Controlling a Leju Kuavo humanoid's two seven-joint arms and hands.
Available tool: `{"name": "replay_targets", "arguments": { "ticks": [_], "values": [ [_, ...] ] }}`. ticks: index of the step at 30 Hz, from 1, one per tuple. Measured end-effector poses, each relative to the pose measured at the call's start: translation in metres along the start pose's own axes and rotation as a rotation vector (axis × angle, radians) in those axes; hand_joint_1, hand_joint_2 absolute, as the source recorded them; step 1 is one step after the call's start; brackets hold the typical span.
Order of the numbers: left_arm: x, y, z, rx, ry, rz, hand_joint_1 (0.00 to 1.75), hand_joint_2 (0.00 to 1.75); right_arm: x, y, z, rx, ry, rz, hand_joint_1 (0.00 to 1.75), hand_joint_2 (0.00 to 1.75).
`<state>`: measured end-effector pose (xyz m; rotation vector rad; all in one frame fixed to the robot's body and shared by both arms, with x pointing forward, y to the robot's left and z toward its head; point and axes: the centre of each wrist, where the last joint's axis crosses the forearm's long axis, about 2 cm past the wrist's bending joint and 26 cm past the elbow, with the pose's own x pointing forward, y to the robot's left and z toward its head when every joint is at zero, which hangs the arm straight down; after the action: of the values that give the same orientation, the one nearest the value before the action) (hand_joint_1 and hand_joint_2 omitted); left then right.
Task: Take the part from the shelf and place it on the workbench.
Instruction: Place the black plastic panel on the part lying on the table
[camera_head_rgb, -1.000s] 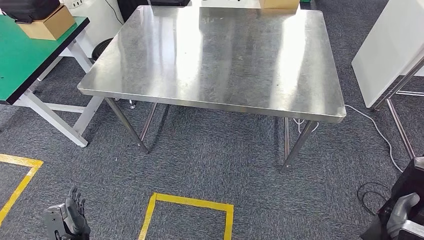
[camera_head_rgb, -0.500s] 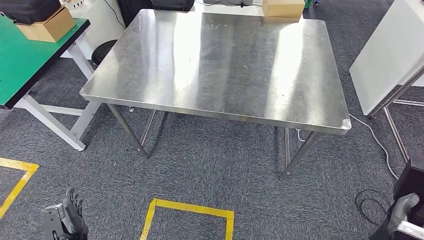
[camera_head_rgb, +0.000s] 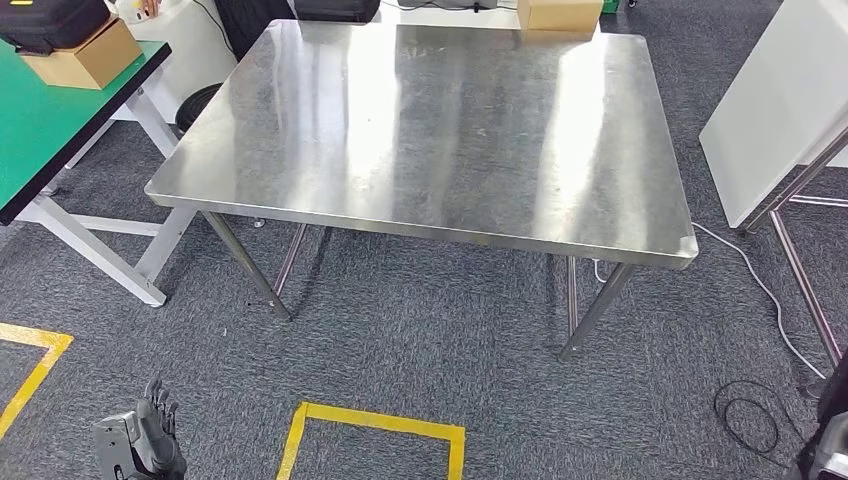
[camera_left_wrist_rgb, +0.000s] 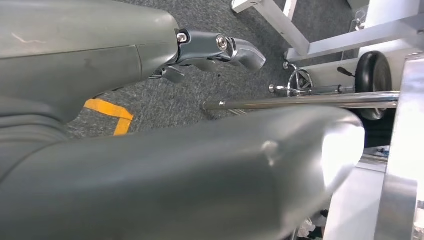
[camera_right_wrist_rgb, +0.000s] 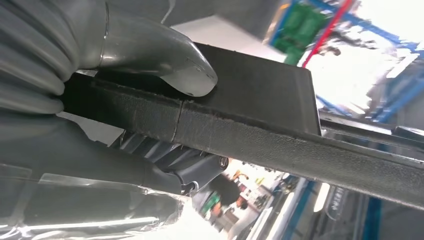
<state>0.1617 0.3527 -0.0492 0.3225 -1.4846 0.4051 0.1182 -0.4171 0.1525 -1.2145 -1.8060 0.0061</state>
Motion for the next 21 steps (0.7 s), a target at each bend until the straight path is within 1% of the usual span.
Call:
{"name": "replay_targets", "arguments": {
  "ticks": [3,5,7,12,15,18,20,21],
  "values": [
    [-0.001,0.003,0.003,-0.006,0.005,-0.001,0.0,0.0,-0.013,-0.018,-0.011,0.034,0.026,0.105,1.75,1.75],
    [-0.001,0.006,0.001,-0.009,0.001,-0.007,0.0,0.0,-0.019,-0.031,-0.018,0.031,0.034,0.155,1.75,1.75],
    [0.0,0.009,0.0,-0.009,-0.002,-0.013,0.0,0.0,-0.024,-0.039,-0.023,0.018,0.04,0.182,1.75,1.75],
    [0.001,0.011,0.0,-0.007,-0.006,-0.015,0.0,0.0,-0.03,-0.051,-0.029,0.006,0.047,0.224,1.75,1.75],
    [0.0,0.011,0.001,-0.015,-0.001,-0.012,0.0,0.0,-0.036,-0.063,-0.037,0.071,0.065,0.26,1.75,1.75],
    [-0.002,0.011,0.002,-0.025,0.01,-0.008,0.0,0.0,-0.042,-0.092,-0.057,0.146,0.049,0.314,1.75,1.75],
    [-0.002,0.011,0.002,-0.028,0.013,-0.007,0.0,0.0,-0.04,-0.109,-0.074,0.158,0.003,0.365,1.75,1.75],
    [-0.002,0.012,0.002,-0.029,0.012,-0.007,0.0,0.0,-0.037,-0.114,-0.08,0.161,-0.023,0.393,1.75,1.75]
  ]
}}
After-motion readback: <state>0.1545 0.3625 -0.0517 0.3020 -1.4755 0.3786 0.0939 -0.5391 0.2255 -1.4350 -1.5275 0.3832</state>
